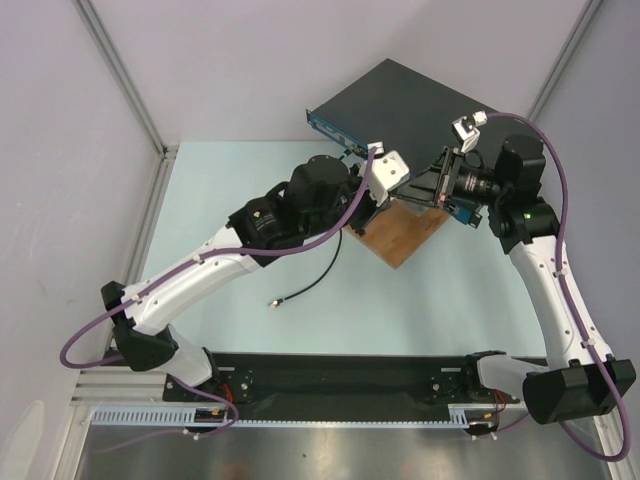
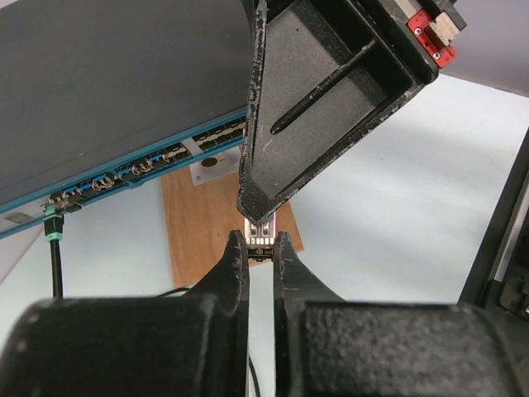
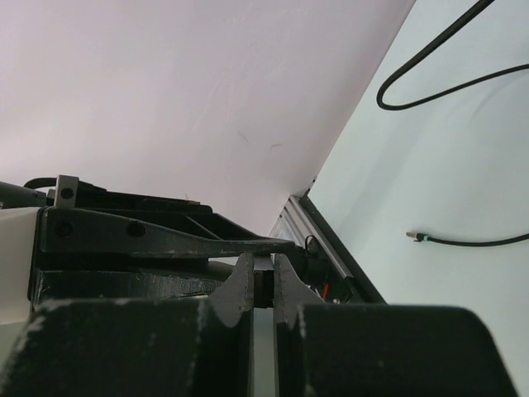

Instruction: Insert the plug into the switch port

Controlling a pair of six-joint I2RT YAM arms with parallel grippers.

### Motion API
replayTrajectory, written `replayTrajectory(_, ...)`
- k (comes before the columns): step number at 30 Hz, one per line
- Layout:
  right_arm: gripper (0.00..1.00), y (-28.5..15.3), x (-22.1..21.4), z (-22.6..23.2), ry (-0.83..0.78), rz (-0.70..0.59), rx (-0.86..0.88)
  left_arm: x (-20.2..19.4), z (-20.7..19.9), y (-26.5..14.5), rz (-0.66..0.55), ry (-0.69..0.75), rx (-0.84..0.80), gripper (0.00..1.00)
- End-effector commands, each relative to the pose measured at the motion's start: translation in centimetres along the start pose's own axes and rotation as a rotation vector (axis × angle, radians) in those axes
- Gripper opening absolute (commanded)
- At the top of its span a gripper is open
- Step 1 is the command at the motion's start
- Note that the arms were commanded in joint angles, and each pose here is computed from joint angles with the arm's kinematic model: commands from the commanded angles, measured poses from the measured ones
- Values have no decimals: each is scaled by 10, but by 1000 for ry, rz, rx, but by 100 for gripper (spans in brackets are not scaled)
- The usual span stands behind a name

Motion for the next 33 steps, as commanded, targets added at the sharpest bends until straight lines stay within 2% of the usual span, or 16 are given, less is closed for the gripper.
replayTrajectory(1, 0, -4, -4, 15, -50, -1, 36, 15, 3, -2, -60, 4, 0, 0)
replayTrajectory(3, 11, -5, -3, 13, -56, -9, 25, 16, 2, -4, -64, -1, -9, 1)
replayTrajectory(4, 31, -5, -2, 12, -61, -20, 16, 18, 1, -5, -68, -16, -11, 0)
replayTrajectory(7, 63, -11, 5, 7, -78, -61, -24, 13, -1, -8, -45, -53, -18, 0)
replayTrajectory(10, 74, -24, 16, 5, -96, -127, -81, -5, -6, -8, 33, -102, -21, 0)
replayTrajectory(14, 78, -42, 29, 10, -171, -222, -148, -37, -15, -5, 163, -156, -29, 0)
replayTrajectory(20, 81, -88, 53, 3, -241, -385, -328, -68, -19, 4, 295, -224, 5, 0)
replayTrajectory(25, 86, -127, 50, -13, -267, -416, -494, -62, 7, 14, 315, -280, 59, 0)
replayTrajectory(30, 95, -164, 47, -41, -181, -449, -622, -62, 16, 25, 352, -315, 44, 0)
replayTrajectory(33, 96, -174, 44, -55, -131, -453, -641, -52, 18, 26, 343, -345, 49, 0)
Point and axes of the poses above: each gripper's point midway between its finger pads, its own y axis out along the fingers, its own z axis along the line the jaws close on, x = y × z, the point moved 3 cm from there along -y, back along the fingers, and after that the axes turned 5 degrees about y, right-handed, at the moved point
